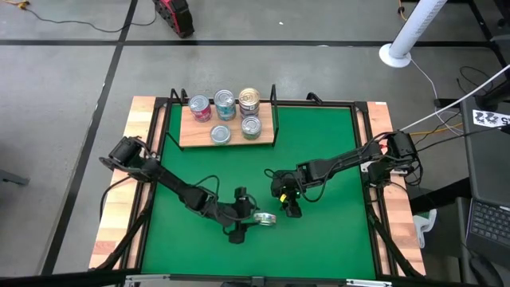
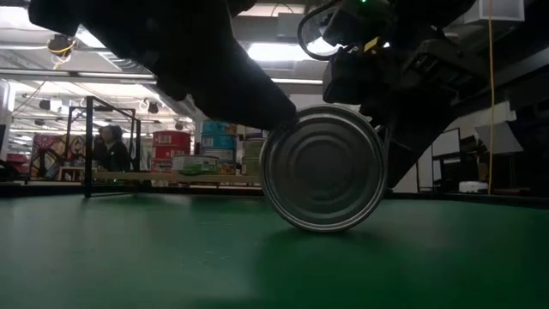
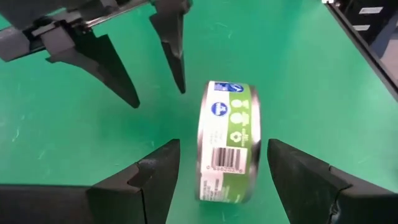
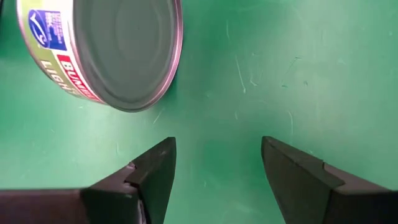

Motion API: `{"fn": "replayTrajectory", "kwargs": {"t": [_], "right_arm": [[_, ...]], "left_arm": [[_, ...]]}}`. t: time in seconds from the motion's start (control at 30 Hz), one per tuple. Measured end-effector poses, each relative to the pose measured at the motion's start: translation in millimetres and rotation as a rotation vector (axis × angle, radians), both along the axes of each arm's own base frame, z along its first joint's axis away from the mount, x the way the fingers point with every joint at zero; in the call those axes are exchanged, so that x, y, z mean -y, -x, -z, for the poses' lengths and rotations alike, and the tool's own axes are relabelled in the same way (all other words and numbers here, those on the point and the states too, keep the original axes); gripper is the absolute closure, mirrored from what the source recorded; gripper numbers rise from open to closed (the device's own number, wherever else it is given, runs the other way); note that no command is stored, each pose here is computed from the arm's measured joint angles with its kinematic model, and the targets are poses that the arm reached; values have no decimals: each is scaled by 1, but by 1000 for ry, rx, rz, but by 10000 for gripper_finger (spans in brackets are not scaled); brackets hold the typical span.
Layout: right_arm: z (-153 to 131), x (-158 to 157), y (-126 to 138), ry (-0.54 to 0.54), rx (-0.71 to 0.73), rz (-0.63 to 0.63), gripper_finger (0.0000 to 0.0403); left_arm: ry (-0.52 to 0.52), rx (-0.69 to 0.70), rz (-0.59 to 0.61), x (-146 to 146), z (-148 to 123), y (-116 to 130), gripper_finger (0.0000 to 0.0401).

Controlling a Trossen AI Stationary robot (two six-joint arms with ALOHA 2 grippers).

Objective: Stack canned seafood by type on shelf
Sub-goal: Stack the green white tuna can on top of the other green white tuna can on the shelf

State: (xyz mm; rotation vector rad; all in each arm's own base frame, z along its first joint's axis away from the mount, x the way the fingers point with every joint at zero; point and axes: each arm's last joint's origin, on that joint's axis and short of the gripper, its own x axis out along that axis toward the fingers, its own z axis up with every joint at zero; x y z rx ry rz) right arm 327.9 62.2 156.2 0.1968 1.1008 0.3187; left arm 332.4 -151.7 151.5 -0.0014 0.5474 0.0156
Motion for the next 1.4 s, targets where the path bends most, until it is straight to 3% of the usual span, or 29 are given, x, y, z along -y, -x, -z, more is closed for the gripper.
{"fn": "replayTrajectory", "kwargs": {"t": [0.47,0.73,0.9,1.13,1.4], "right_arm": [[0,0,0,2,0,1,166],[0,0,0,2,-2,1,166],[0,0,0,2,-2,1,166],[0,0,0,2,-3,1,166],[-15,1,6,16,-37,-17,166]], "left_arm": [[-76,-32,34,0,15,-3,168],[-168,3,93,1,11,-4,259],[-174,10,97,0,8,-4,260],[-254,25,24,-10,-28,9,260],[-435,-92,-154,-44,-78,49,260]]}}
